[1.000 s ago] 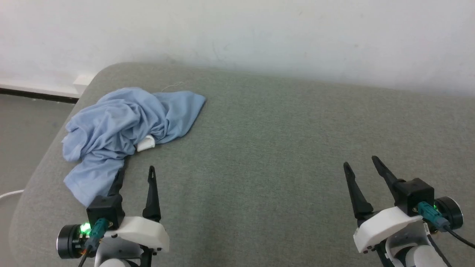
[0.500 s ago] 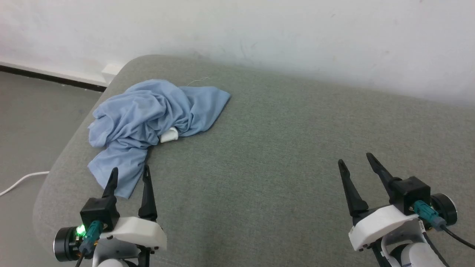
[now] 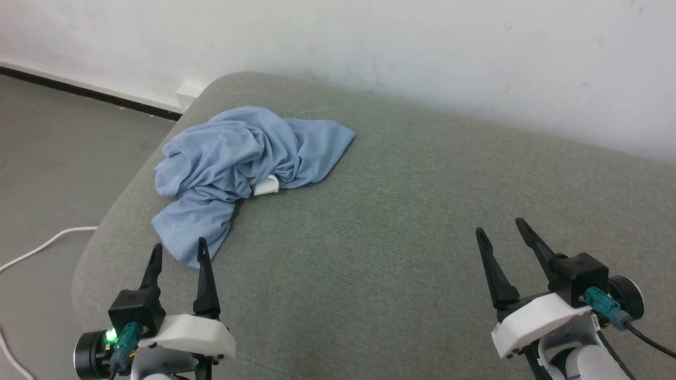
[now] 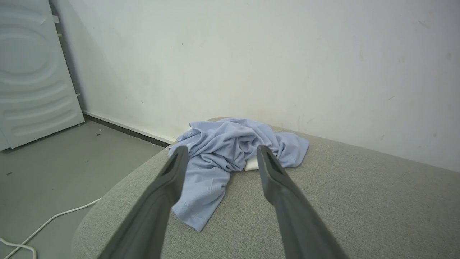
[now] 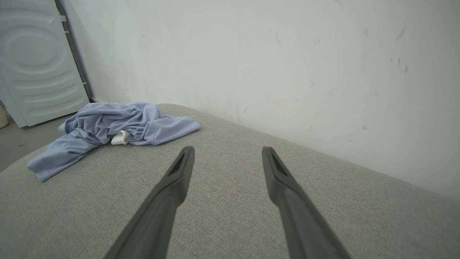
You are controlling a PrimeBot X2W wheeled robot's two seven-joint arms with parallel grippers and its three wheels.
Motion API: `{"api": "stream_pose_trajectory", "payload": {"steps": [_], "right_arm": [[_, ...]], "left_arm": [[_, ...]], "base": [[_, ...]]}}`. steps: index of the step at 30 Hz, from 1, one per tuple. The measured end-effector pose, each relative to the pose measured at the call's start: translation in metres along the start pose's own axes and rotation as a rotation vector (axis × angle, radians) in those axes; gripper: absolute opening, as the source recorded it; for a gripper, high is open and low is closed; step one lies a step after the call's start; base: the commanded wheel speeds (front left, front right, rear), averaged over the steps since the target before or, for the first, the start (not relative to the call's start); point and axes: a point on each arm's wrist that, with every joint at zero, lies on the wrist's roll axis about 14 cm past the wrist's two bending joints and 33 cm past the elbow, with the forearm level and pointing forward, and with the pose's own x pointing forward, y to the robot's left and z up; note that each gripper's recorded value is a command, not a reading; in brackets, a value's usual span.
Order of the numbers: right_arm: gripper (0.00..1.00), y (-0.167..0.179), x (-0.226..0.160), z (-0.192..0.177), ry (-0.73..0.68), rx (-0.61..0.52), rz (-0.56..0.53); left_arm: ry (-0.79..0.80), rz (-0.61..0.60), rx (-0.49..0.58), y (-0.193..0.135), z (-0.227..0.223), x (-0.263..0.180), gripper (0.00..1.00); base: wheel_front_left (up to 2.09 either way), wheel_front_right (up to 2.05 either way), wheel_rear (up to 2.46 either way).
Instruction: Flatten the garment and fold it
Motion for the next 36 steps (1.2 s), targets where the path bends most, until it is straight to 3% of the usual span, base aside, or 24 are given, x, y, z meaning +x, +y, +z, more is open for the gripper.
{"api": "stream_pose_trajectory", "payload": {"steps": [36], "right_arm": [[1.0,0.081,0.033,0.003,-0.045,0.047,0.243]], "left_arm": [[-0.065,0.257,-0.015,0.077,0.011,-0.042,1.0]], "base": [[0.0,0.0,0.0]]}}
